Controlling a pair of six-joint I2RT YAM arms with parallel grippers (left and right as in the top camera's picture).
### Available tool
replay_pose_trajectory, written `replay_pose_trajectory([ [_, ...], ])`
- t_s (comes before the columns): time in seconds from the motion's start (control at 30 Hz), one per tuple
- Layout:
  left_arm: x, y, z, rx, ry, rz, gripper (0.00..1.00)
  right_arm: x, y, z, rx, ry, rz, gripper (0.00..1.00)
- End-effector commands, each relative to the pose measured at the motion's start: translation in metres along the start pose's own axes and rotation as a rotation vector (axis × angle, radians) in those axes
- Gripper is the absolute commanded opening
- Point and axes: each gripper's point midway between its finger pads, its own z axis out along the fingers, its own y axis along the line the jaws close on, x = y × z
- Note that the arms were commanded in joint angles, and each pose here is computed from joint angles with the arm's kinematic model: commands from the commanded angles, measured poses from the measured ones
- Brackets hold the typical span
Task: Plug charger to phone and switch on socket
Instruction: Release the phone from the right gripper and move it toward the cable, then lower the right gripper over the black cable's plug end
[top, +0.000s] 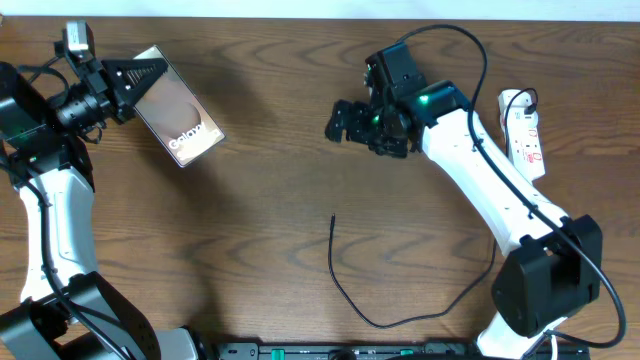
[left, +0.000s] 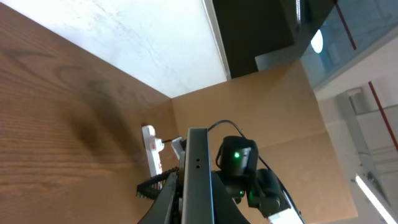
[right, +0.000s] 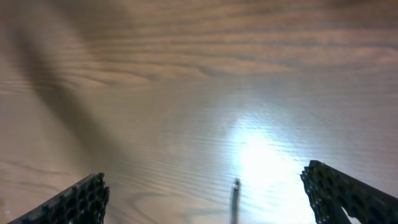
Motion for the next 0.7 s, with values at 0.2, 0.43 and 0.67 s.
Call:
replay_pose_trajectory([
  [0.2,0.007,-0.009,-0.001,0.024,0.046,0.084,0.08,0.061,-0.020,0.086,0.170,0.252,-0.058,0.98],
  [0.43,0.009,-0.009,-0.001,0.029,0.056,0.085,0.08,0.084,-0.022,0.117,0.220,0.312,-0.015,0.97],
  [0.67,0.009,-0.009,-0.001,0.030,0.055,0.114,0.08,0.084,-0.026,0.115,0.246,0.306,0.020,0.98],
])
